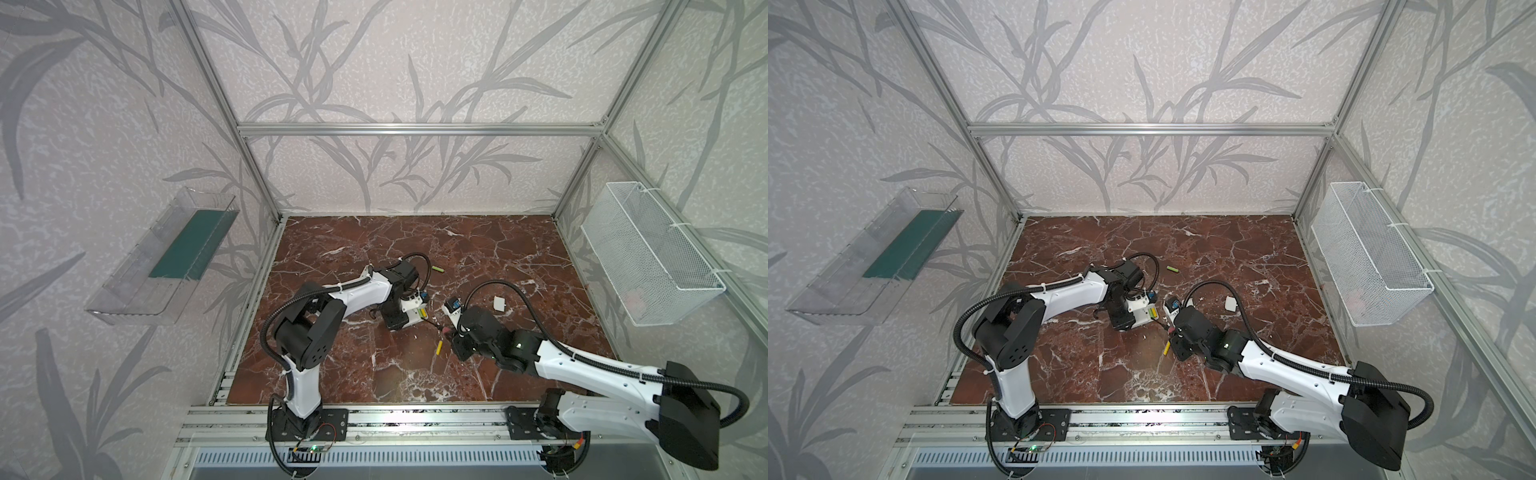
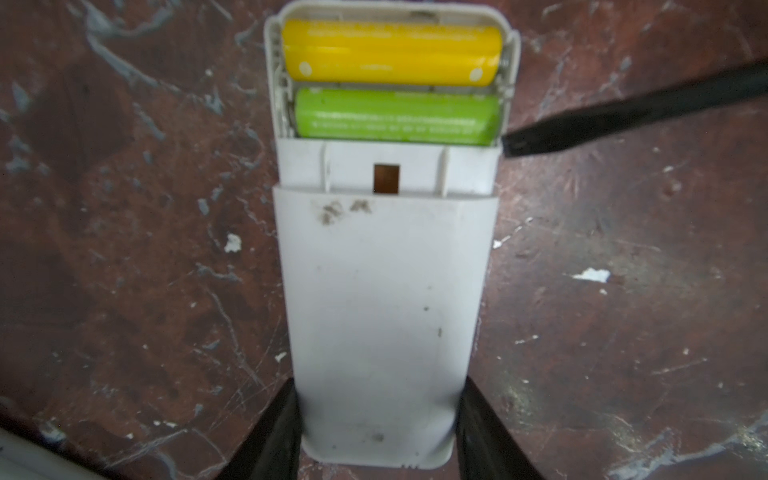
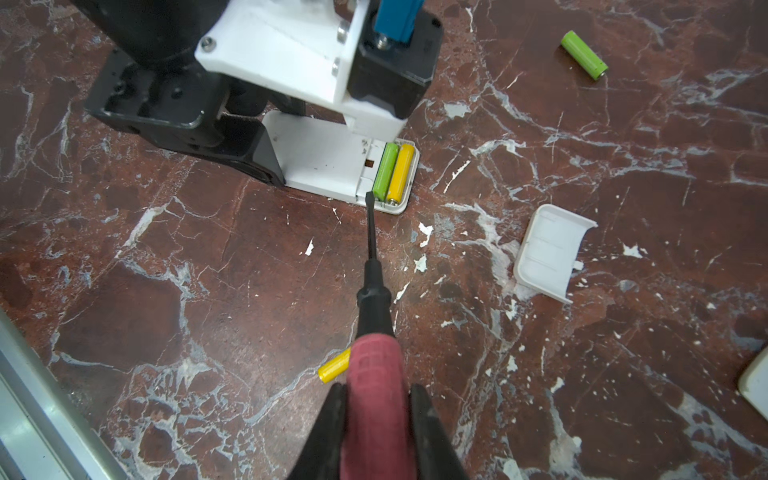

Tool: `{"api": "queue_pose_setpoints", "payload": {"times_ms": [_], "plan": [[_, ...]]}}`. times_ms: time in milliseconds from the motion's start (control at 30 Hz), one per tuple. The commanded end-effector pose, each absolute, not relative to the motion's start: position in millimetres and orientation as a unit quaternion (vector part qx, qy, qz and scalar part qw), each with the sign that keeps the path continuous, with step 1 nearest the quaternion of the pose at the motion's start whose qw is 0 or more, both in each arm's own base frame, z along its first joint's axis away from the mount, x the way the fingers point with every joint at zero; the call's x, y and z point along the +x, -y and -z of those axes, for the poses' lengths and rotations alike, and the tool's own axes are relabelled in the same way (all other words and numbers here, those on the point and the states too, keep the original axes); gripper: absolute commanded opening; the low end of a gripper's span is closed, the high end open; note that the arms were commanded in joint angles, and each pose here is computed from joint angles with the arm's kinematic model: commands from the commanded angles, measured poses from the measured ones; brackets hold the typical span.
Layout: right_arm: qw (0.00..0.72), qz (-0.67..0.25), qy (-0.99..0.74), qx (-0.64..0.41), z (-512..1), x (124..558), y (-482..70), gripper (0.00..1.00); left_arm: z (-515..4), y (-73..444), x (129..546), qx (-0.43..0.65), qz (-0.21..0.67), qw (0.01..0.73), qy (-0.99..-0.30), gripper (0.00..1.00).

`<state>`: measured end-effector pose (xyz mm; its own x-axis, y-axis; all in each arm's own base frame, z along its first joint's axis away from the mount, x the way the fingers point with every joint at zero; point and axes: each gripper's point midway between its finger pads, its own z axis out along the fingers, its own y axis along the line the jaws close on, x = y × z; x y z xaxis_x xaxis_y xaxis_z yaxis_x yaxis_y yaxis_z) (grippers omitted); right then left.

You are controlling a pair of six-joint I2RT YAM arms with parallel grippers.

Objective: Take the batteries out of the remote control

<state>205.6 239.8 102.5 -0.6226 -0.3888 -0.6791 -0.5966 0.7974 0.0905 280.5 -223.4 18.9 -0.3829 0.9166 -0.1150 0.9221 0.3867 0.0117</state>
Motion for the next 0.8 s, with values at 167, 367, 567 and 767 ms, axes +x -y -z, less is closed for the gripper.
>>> {"api": "queue_pose_setpoints", "payload": {"times_ms": [167,367,567,767], "plan": [[0.333,-0.153,-0.888,-0.279,-101.3,205.9,-239.9,0.0,6.9,225.1,260.0,0.556,0.052,0.003,-0.83,0.11],[0.329,-0.141,-0.892,-0.274,-98.1,205.5,-234.0,0.0,7.2,225.1,260.4,0.555,0.051,0.002,-0.83,0.11],[0.329,-0.139,-0.894,-0.271,-95.2,205.7,-232.9,0.0,7.2,225.1,260.0,0.555,0.051,0.002,-0.83,0.11],[0.329,-0.139,-0.894,-0.269,-91.4,208.3,-235.8,0.0,7.7,224.9,260.0,0.555,0.052,0.001,-0.83,0.11]]}}
